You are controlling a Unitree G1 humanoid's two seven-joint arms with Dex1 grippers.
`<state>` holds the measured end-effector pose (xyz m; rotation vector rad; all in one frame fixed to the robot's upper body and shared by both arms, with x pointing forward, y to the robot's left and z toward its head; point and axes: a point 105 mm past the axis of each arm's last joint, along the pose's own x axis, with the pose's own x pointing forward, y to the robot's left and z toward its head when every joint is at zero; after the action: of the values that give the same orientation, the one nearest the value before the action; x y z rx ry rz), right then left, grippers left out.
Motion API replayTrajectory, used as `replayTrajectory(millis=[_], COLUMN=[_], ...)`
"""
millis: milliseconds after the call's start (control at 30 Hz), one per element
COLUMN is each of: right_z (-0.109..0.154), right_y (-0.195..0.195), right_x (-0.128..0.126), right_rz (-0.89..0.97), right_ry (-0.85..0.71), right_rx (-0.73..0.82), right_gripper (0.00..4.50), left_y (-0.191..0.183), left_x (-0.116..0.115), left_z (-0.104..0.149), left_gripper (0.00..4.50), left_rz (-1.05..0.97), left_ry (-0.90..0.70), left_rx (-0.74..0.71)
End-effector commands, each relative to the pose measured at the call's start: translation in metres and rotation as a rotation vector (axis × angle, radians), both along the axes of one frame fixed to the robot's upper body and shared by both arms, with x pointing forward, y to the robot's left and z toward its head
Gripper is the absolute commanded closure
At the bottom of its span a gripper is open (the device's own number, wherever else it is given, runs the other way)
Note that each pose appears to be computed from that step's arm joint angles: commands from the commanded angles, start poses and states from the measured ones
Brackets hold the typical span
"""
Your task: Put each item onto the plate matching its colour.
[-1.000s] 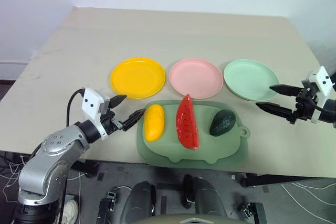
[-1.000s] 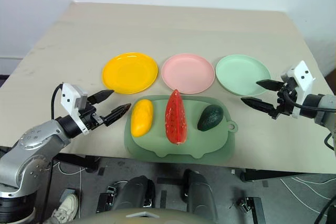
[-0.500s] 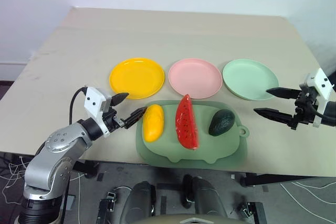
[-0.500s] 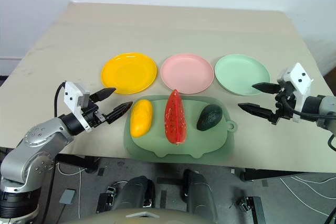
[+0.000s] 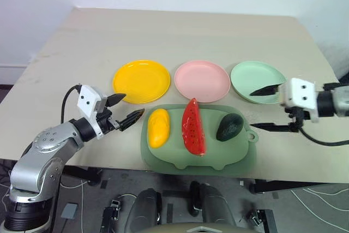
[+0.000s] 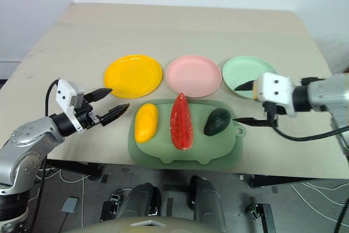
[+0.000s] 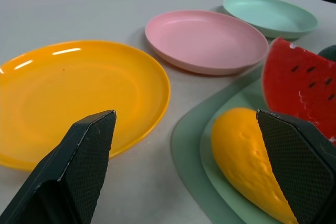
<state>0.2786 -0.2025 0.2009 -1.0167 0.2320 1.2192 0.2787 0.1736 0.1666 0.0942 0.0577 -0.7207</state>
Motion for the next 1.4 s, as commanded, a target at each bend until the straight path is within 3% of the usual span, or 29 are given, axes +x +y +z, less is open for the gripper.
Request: replayTrajectory(millis=[33, 367, 900, 1000, 1067, 1267, 1400], right_z=[-0.006, -0.038, -0.068, -0.066, -0.064, -0.056, -0.018], right_y=[0.008, 0.031, 0.031, 0.028, 0.028, 0.026, 0.013], right_x=[0.005, 0.015, 0.034, 0.036, 0.035, 0.035, 0.053], right_rz=[0.151, 0.419, 0.443, 0.420, 0.412, 0.380, 0.218], right_ry=[-0.051, -0.084, -0.138, -0.139, -0.134, -0.157, -0.228], right_rx=[-0.102, -0.231, -0.305, -0.304, -0.292, -0.264, -0.183], right_gripper=[0.00, 0.00, 0.00, 0.59, 1.21, 1.24, 1.24], left_y=[0.003, -0.008, -0.021, -0.024, -0.025, -0.027, -0.026], left_x=[-0.009, -0.031, -0.033, -0.033, -0.032, -0.030, -0.029], left_z=[0.016, 0.029, 0.037, 0.036, 0.037, 0.036, 0.038], left_gripper=[0.01, 0.01, 0.01, 0.00, 0.00, 0.00, 0.00], left_rz=[0.010, -0.004, -0.056, -0.068, -0.072, -0.087, -0.087], left_ry=[-0.049, -0.047, -0.041, -0.034, -0.032, -0.026, -0.034], left_rx=[0.004, -0.032, -0.030, -0.029, -0.032, -0.033, -0.034])
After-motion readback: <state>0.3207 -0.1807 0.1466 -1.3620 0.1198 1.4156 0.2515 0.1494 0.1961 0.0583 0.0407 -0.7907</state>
